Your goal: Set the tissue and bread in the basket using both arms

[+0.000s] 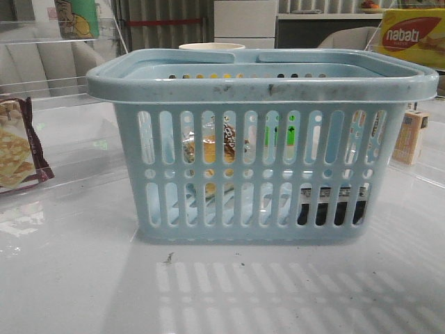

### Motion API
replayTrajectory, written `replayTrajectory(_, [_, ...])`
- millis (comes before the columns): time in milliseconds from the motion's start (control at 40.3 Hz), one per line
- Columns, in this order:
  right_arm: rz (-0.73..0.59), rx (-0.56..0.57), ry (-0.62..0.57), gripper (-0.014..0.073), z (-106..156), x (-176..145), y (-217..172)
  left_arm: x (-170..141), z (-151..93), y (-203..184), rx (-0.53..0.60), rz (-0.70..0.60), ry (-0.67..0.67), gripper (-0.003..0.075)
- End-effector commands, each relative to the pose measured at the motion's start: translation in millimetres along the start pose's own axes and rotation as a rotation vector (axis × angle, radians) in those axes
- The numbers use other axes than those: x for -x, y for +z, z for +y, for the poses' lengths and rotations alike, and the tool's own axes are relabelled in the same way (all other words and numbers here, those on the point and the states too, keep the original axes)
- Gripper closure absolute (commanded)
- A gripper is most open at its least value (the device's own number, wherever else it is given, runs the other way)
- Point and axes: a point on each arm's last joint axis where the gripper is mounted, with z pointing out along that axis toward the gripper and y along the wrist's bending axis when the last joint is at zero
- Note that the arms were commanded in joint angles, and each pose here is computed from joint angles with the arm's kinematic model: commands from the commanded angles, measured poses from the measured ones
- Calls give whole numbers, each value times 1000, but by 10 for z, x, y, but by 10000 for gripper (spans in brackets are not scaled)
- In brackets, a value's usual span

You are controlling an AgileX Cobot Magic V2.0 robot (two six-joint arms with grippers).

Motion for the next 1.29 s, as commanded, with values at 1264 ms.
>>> replayTrajectory(1264, [-96, -21, -19, 540, -25, 54, -43, 134, 14, -24, 12, -153, -10, 630])
